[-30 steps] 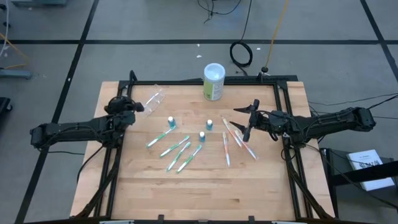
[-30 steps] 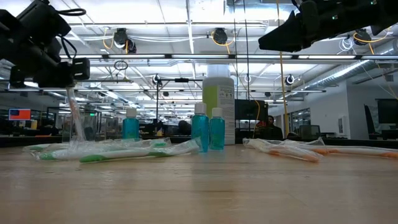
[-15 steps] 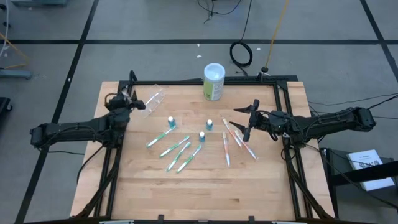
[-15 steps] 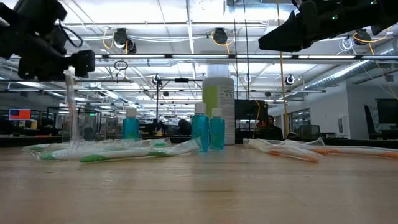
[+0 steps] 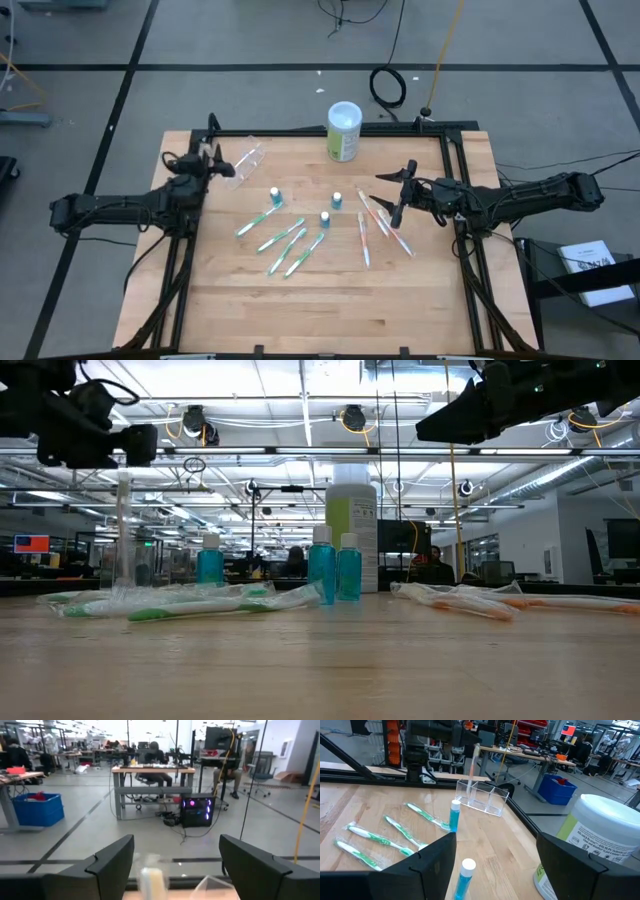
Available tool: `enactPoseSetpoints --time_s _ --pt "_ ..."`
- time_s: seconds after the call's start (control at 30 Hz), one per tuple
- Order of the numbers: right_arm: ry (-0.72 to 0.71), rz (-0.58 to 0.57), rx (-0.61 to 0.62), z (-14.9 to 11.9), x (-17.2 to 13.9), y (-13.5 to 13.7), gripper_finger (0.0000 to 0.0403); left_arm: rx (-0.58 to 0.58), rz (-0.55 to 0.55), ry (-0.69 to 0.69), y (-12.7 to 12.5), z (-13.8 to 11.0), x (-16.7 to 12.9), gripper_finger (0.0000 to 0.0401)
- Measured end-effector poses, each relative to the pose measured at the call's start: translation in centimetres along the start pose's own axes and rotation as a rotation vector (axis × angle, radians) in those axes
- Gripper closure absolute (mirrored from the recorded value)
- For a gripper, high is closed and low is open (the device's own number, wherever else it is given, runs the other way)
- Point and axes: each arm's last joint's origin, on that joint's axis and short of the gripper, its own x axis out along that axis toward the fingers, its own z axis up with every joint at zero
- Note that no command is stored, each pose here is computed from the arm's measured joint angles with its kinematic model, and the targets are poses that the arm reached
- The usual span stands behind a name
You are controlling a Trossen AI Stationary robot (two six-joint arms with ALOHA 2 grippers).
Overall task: Pick & Place toothbrushing station
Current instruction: Put the orange toothbrush into the left section of the transparent organizer
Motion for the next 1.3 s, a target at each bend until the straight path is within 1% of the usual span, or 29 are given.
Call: enactPoseSetpoints --time_s 0.27,0.43,0.5,0.57,0.67,0.73,0.83,0.93,1.07,1.1,1.17,1.23,1.3 --pt "0.000 0.000 0.000 0.0 0.0 0.0 0.0135 -0.022 0.019 0.071 0.6 -2.1 -0.1 0.0103" --pt "0.000 0.000 0.000 0.0 0.0 0.0 0.0135 -0.076 0.004 0.078 0.5 -2.1 -0.1 0.0103" --pt "0.004 0.001 -0.001 0.0 0.0 0.0 0.0135 -0.119 -0.037 0.067 0.2 -1.5 -0.1 0.0103" --pt "0.021 0.003 0.006 -0.2 0.0 0.0 0.0135 -0.157 -0.107 0.041 -0.3 -0.5 -0.2 0.0103" --pt "0.090 0.009 0.033 -0.9 0.0 0.1 0.0135 -0.176 -0.274 -0.023 -0.9 1.3 -0.7 0.0103" --pt "0.156 0.012 0.046 -1.6 0.1 0.3 0.0135 -0.150 -0.382 -0.069 -1.3 2.2 -1.2 0.0103" --pt "0.278 0.013 0.064 -3.0 0.3 0.6 0.0135 -0.066 -0.468 -0.077 -1.7 3.4 -2.0 0.0103" --pt "0.393 -0.001 0.112 -4.5 0.8 1.0 0.0135 0.016 -0.482 -0.029 -2.2 4.2 -2.6 0.0103" --pt "0.509 -0.042 0.151 -6.5 2.2 1.2 0.0135 0.059 -0.525 0.044 -3.5 4.8 -3.1 0.0103" --pt "0.549 -0.048 0.155 -7.0 2.4 1.3 0.0135 0.075 -0.548 0.055 -3.9 4.8 -3.2 0.0103" --pt "0.635 -0.058 0.153 -8.0 2.3 1.5 0.0135 0.142 -0.599 0.080 -4.9 4.2 -3.5 0.0103" --pt "0.706 -0.076 0.162 -8.3 2.2 1.5 0.0135 0.197 -0.626 0.087 -5.7 3.8 -3.8 0.0103" --pt "0.741 -0.094 0.184 -8.2 2.2 1.5 0.0136 0.240 -0.632 0.094 -6.2 3.4 -3.9 0.0103"
